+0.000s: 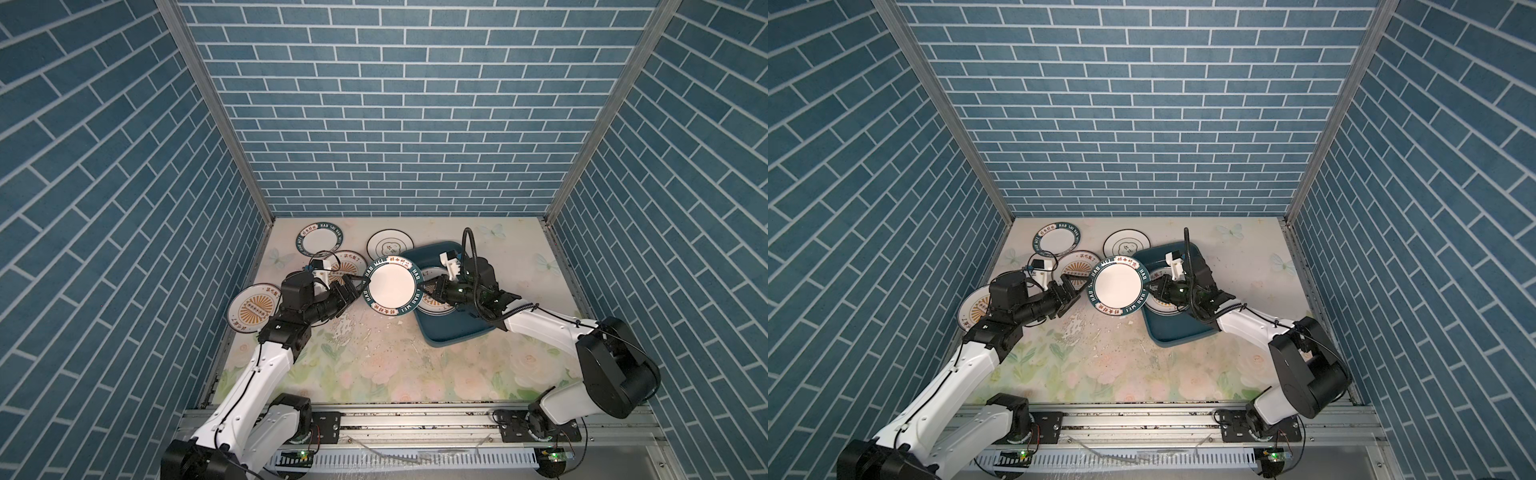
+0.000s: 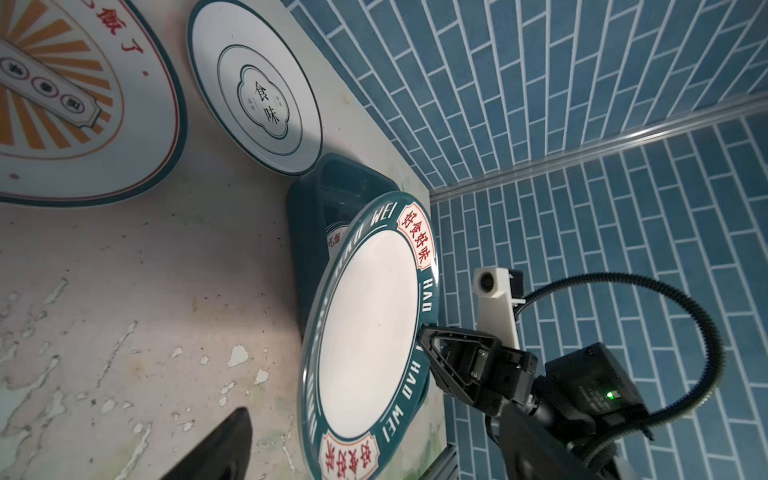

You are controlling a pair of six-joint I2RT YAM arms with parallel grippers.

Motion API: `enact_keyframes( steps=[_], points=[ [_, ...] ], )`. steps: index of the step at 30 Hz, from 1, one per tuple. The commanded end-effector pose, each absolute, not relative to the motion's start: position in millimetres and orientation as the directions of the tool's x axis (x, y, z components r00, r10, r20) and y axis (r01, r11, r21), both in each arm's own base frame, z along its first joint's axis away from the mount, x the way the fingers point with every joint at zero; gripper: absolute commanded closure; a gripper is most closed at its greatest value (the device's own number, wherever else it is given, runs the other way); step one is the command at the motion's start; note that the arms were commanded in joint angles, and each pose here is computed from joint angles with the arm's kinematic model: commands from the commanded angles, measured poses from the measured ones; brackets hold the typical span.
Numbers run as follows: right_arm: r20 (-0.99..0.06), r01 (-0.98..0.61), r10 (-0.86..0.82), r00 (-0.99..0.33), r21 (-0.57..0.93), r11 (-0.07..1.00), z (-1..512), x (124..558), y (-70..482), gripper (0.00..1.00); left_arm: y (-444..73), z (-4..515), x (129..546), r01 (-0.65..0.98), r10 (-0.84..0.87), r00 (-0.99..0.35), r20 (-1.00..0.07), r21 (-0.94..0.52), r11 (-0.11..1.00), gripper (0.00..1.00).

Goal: Place the plates into the plastic bin on the countertop
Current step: 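Carry the green-rimmed plate on edge to the right gripper over the bin, then lower the green-rimmed plate onto the bin stack with the right gripper while the left releases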

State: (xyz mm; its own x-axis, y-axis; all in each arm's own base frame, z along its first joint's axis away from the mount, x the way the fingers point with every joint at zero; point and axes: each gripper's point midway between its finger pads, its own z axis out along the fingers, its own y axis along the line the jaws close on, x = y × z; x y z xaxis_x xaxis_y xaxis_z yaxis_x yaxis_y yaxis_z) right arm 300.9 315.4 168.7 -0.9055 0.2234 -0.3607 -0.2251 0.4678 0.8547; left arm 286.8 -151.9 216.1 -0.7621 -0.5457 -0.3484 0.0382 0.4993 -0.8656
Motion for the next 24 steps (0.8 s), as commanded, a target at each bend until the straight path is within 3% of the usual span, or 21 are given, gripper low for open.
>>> enact_keyframes(
  steps=[1, 11, 24],
  points=[
    [-0.362, -0.196, 0.313, -0.878, 0.868, 0.456, 178.7, 312.9, 298.1, 1.0, -147.0, 219.3, 283.0, 0.056, -0.539, -0.745, -0.393, -0.842, 0.537, 0.0],
    [-0.37, -0.08, 0.45, -0.812, 0.836, 0.542, 168.2, 323.3, 226.5, 1.0, -144.0, 213.7, 274.5, 0.064, -0.514, -0.747, -0.422, -0.815, 0.576, 0.0],
    [-0.411, 0.024, 0.48, -0.775, 0.74, 0.672, 144.9, 324.0, 183.6, 1.0, -147.0, 218.0, 271.1, 0.097, -0.507, -0.744, -0.436, -0.82, 0.564, 0.0]
  ],
)
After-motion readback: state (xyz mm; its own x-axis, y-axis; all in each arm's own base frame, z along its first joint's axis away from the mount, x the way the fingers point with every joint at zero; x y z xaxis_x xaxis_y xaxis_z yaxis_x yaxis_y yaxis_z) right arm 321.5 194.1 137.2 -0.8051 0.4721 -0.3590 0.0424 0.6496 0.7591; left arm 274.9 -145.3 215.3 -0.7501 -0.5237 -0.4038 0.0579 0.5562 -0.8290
